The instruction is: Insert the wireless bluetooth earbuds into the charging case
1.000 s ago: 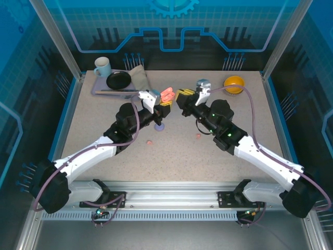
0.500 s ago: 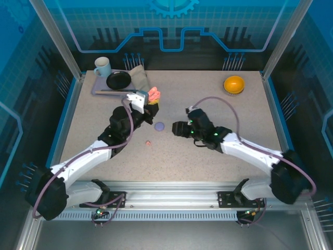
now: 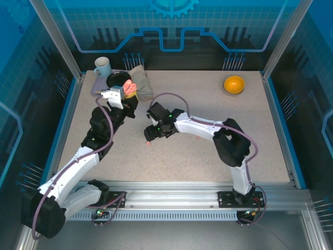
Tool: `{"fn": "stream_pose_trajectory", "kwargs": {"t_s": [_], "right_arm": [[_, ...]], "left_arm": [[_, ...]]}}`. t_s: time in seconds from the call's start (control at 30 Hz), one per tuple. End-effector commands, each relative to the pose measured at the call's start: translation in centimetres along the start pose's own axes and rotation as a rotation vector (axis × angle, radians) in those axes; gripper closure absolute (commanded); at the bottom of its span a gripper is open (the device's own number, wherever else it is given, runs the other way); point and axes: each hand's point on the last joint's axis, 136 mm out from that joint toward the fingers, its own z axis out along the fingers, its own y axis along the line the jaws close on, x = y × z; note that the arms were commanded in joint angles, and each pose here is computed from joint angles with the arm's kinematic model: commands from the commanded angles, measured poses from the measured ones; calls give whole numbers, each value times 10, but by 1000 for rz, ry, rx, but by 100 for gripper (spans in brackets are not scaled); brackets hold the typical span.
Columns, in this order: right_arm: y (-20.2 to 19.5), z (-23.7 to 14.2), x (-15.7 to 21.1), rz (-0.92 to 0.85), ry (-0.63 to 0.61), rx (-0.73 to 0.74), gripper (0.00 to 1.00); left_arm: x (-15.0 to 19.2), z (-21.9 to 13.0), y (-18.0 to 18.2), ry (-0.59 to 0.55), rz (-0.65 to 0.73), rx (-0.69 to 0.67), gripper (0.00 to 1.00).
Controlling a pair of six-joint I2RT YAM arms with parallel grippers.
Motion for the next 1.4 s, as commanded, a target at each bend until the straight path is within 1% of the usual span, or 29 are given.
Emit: {"fn": "stream_pose_trajectory", "kwargs": {"t_s": [0.0, 0.23, 0.53, 0.63, 0.67, 0.77, 0.87, 1.07, 1.27, 1.37], "right_arm": [[11, 11, 22, -149, 136, 34, 30], [19, 35, 28, -226, 194, 60, 31], [23, 53, 25, -238, 212, 54, 38], [25, 52, 21, -246, 204, 57, 39], [22, 59, 25, -246, 218, 64, 40], [20, 64, 27, -246, 225, 81, 44], [18, 64, 28, -246, 224, 97, 49], [18, 64, 30, -266, 220, 129, 51], [14, 61, 36, -268, 219, 163, 65], [11, 47, 32, -254, 184, 178, 67]], "left_arm": [[1, -5, 13, -1, -24, -42, 100], [2, -6, 22, 4, -39, -63, 100], [2, -8, 25, 5, -46, -70, 100], [3, -8, 26, 8, -47, -71, 100], [3, -8, 26, 8, -48, -70, 100], [4, -8, 27, 7, -53, -70, 100], [6, -7, 27, 11, -57, -67, 100], [6, -7, 26, 11, -65, -63, 100], [6, -7, 25, 12, -70, -57, 100], [6, -7, 25, 12, -73, -53, 100]]}}
